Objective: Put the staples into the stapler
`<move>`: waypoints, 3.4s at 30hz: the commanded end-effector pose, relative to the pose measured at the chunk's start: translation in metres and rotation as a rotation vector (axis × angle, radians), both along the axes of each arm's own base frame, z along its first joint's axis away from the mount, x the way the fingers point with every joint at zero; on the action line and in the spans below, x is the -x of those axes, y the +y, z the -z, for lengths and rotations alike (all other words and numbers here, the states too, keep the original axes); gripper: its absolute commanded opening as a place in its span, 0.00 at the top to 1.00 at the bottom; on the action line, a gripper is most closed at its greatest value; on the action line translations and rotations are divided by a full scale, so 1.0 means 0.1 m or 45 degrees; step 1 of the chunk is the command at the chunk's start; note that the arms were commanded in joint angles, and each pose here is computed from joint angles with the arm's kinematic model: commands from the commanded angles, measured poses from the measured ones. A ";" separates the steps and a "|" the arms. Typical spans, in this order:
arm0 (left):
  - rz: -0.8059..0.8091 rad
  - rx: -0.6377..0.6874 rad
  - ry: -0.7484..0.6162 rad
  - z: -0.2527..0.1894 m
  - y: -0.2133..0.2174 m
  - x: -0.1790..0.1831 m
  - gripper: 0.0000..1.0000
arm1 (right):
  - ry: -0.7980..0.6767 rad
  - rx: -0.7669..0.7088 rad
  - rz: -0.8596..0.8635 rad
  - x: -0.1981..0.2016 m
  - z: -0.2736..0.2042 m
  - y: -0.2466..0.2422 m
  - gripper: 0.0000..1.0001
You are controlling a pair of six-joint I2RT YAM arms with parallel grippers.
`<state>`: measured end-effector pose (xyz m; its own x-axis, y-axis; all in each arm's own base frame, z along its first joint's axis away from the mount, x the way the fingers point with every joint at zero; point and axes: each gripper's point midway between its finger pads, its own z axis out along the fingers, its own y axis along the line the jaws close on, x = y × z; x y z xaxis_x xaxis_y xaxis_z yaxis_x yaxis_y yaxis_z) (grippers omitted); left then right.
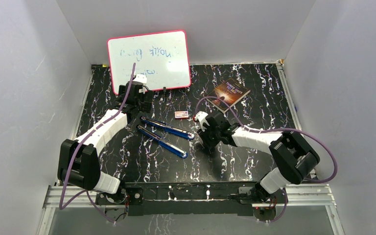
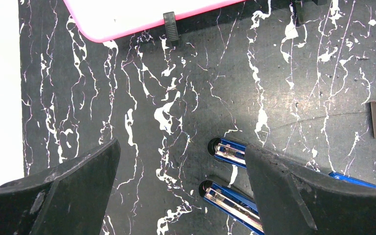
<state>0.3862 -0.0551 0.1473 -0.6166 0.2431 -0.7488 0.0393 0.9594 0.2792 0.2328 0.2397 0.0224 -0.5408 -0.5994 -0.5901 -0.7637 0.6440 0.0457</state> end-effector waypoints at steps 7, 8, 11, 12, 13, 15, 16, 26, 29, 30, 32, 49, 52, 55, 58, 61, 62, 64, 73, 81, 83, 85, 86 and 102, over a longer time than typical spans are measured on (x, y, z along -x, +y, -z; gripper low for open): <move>0.003 0.013 -0.021 -0.09 -0.02 -0.01 0.02 | 0.008 0.033 -0.018 -0.06 -0.04 0.03 0.79; 0.002 0.014 -0.021 -0.09 -0.02 -0.01 0.02 | 0.004 0.026 -0.017 -0.06 -0.06 0.03 0.81; 0.002 0.013 -0.025 -0.10 -0.02 -0.01 0.02 | -0.017 -0.002 -0.020 -0.08 -0.15 0.06 0.88; 0.001 0.014 -0.026 -0.10 -0.02 -0.01 0.02 | -0.031 -0.020 -0.022 -0.09 -0.21 0.08 0.90; 0.002 0.014 -0.026 -0.10 -0.02 -0.01 0.02 | -0.047 -0.047 -0.027 -0.09 -0.27 0.11 0.91; -0.001 0.015 -0.025 -0.10 -0.02 -0.01 0.02 | -0.086 -0.109 -0.035 -0.10 -0.46 0.19 0.93; 0.000 0.015 -0.024 -0.10 -0.02 0.00 0.02 | -0.115 -0.142 -0.047 -0.09 -0.57 0.25 0.94; -0.008 0.024 -0.024 -0.11 -0.02 -0.01 0.02 | -0.199 -0.370 -0.399 0.57 -1.15 1.51 0.94; -0.025 0.014 -0.026 -0.12 0.01 0.00 0.02 | -0.173 -0.380 -0.499 0.76 -1.04 1.88 0.93; -0.045 -0.001 -0.028 -0.13 0.05 0.00 0.02 | -0.162 -0.371 -0.519 0.81 -0.99 1.97 0.93; -0.102 -0.028 -0.038 -0.15 0.16 0.00 0.02 | -0.151 -0.356 -0.564 0.88 -0.90 2.13 0.93; -0.169 -0.013 -0.063 -0.23 0.31 0.00 0.02 | -0.174 -0.332 -0.620 0.86 -0.31 2.57 0.71; -0.156 -0.001 -0.063 -0.22 0.29 0.00 0.02 | -0.153 -0.347 -0.654 0.94 -0.23 2.51 0.64; -0.146 0.006 -0.060 -0.22 0.27 -0.01 0.02 | -0.162 -0.356 -0.652 0.97 -0.17 2.39 0.56; -0.144 0.006 -0.058 -0.21 0.27 -0.01 0.02 | -0.180 -0.333 -0.639 0.97 -0.08 2.25 0.53; -0.140 0.009 -0.059 -0.21 0.26 -0.01 0.02 | -0.194 -0.321 -0.620 0.96 0.01 2.11 0.51; -0.138 0.008 -0.059 -0.21 0.26 -0.01 0.02 | -0.193 -0.318 -0.615 0.96 0.03 2.07 0.51; -0.138 0.006 -0.056 -0.21 0.26 -0.01 0.02 | -0.183 -0.321 -0.609 0.96 0.08 1.97 0.51; -0.133 0.002 -0.053 -0.20 0.26 -0.01 0.02 | -0.084 -0.357 -0.713 1.03 0.34 1.78 0.54; -0.128 0.001 -0.048 -0.19 0.25 -0.01 0.02 | -0.055 -0.390 -0.768 1.09 0.47 1.79 0.55; -0.128 0.001 -0.049 -0.19 0.26 -0.01 0.02 | -0.060 -0.378 -0.764 1.08 0.51 1.78 0.56; -0.125 0.002 -0.051 -0.20 0.25 -0.01 0.02 | -0.066 -0.361 -0.761 1.06 0.55 1.77 0.56; -0.126 0.002 -0.050 -0.19 0.25 -0.01 0.02 | -0.067 -0.358 -0.763 1.06 0.56 1.77 0.57; -0.117 0.009 -0.047 -0.19 0.24 -0.01 0.02 | -0.051 -0.354 -0.789 1.11 0.61 1.76 0.85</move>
<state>0.3838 -0.0326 0.1456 -0.6433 0.1892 -0.7419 -0.0448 0.9580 0.2832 0.1466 0.4569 0.0245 -0.0411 -0.4254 -0.9041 -0.9979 0.0636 0.0154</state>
